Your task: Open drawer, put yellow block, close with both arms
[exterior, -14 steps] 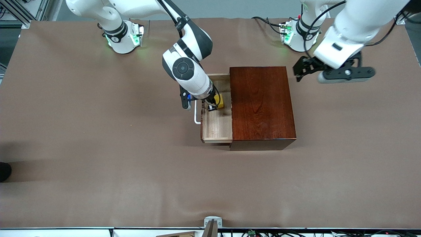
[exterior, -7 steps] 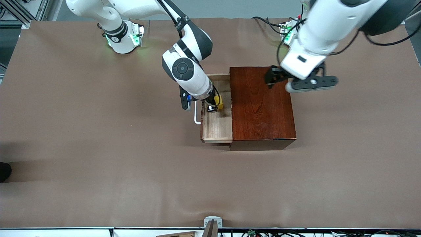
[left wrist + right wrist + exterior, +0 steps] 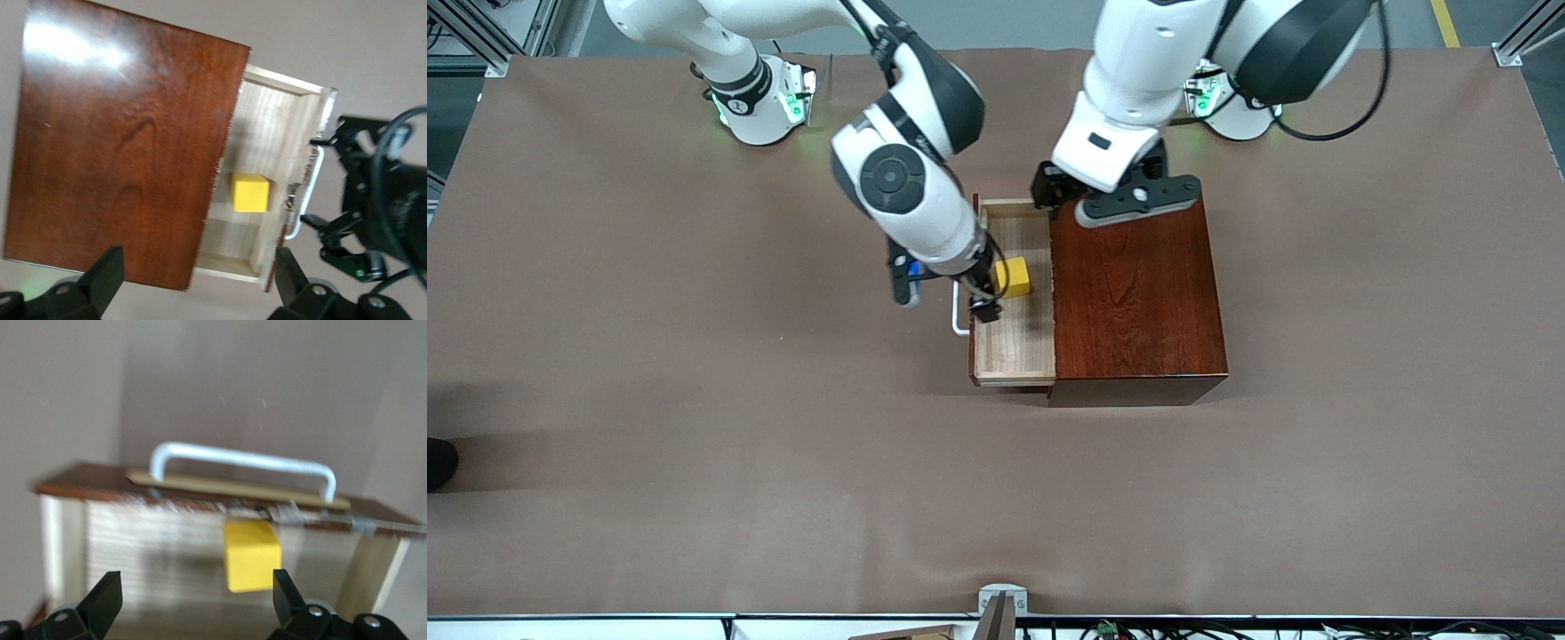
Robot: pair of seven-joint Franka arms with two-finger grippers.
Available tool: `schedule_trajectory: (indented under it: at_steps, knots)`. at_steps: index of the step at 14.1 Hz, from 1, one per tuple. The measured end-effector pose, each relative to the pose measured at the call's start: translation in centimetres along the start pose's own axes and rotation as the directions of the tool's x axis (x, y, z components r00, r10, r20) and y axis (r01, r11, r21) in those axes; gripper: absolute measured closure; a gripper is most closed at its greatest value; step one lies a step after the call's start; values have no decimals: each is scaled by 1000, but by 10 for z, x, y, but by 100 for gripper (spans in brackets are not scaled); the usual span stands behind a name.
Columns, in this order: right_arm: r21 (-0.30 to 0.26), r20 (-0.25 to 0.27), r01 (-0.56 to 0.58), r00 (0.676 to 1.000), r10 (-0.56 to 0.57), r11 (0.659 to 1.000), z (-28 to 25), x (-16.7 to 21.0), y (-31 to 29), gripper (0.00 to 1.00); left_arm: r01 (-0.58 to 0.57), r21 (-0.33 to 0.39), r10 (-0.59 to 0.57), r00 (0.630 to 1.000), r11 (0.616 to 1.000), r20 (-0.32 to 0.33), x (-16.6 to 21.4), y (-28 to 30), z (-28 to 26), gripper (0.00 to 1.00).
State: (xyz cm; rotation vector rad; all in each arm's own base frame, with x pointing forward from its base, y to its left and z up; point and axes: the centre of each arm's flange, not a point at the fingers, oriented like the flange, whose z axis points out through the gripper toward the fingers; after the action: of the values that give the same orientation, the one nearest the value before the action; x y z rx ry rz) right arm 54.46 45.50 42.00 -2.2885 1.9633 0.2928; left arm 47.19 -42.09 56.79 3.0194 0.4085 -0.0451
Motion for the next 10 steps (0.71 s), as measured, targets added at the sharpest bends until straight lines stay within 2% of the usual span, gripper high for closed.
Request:
schedule_trajectory:
  at_steps: [2, 5, 10]
  knots:
    - [31, -5, 4, 1000, -4, 1000, -22, 18, -13, 0, 53, -17, -54, 999, 998, -8, -12, 23, 15, 0]
    - [24, -10, 23, 1000, -23, 999, -47, 46, -21, 0, 174, -63, -175, 984, 983, -25, -41, 69, 51, 0]
    - [26, -17, 73, 997, -72, 997, -89, 86, -34, 0, 341, -177, -353, 935, 923, -38, -75, 137, 120, 0]
